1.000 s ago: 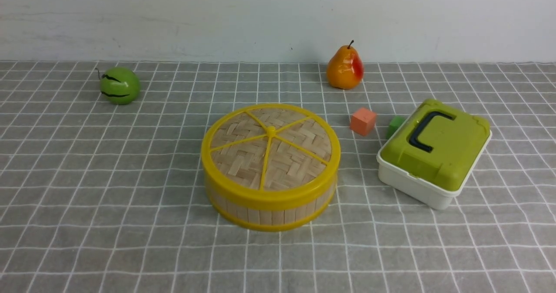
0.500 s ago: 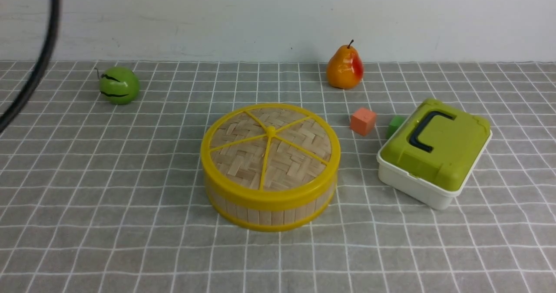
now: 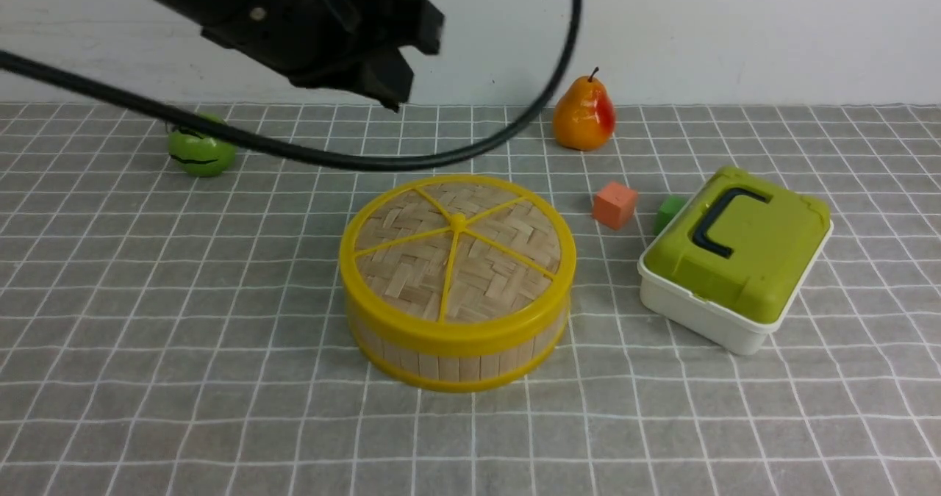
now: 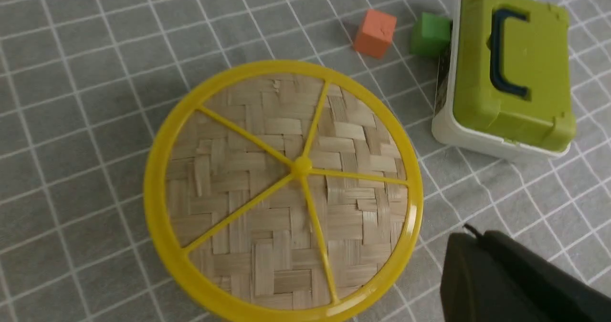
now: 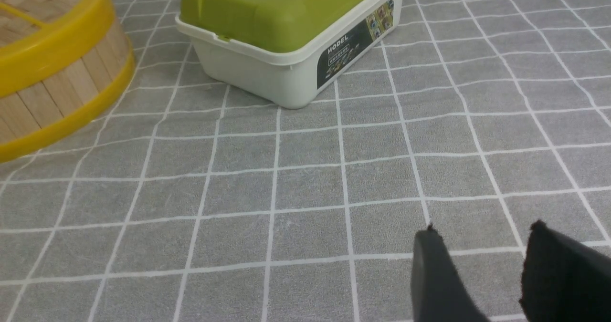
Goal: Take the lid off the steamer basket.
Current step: Use the left arm to lift the lid of the steamer
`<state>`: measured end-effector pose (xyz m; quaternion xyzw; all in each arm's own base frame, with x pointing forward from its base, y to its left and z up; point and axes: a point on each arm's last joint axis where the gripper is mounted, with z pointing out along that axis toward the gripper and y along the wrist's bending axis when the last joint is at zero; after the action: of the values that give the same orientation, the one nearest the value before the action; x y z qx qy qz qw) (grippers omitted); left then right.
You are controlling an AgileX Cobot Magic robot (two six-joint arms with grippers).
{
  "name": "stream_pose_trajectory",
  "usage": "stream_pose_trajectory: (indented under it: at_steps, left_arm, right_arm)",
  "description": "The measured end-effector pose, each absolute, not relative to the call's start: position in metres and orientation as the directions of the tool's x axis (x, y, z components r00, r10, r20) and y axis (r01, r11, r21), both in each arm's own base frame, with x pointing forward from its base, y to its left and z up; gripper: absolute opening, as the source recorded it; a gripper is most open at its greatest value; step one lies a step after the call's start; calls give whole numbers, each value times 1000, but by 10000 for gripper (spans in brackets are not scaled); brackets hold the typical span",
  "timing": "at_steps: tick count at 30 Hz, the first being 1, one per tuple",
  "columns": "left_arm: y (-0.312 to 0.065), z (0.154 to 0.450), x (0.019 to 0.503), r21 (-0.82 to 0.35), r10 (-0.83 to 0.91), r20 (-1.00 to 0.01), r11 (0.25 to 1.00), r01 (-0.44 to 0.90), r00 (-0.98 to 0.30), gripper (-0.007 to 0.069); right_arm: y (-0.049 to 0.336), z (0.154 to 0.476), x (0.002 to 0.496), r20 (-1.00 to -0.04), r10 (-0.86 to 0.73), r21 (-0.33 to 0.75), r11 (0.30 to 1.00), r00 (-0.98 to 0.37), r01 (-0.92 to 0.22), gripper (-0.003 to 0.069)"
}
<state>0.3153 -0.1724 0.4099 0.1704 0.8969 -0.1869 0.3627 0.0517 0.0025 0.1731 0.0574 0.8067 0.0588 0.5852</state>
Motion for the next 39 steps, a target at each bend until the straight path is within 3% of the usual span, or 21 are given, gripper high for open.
stream_pose_trajectory:
  at_steps: [1, 8, 12, 28, 36, 39]
  left_arm:
    - [-174, 410, 317, -206, 174, -716, 873, 443, -676, 26]
    - [-218, 366, 357, -68, 316, -628, 888, 455, -711, 314]
    - [-234, 344, 375, -7, 360, -550, 900, 435, -753, 395]
    - [-251, 269, 421, 126, 384, -406, 922, 365, -830, 379]
    - [-253, 268, 425, 112, 351, -445, 934, 338, -823, 373]
    - [-254, 267, 426, 108, 342, -448, 938, 329, -826, 337]
  right_arm:
    - [3, 173, 52, -937, 161, 162, 986, -308, 24, 241]
    - [3, 173, 52, -937, 161, 162, 986, -308, 24, 241]
    - [3, 173, 52, -937, 161, 162, 986, -308, 24, 241]
    - [3, 173, 52, -937, 161, 162, 986, -308, 24, 241]
    - [3, 173, 52, -937, 161, 162, 986, -308, 24, 241]
    - [3, 173, 52, -937, 161, 162, 986, -308, 24, 241]
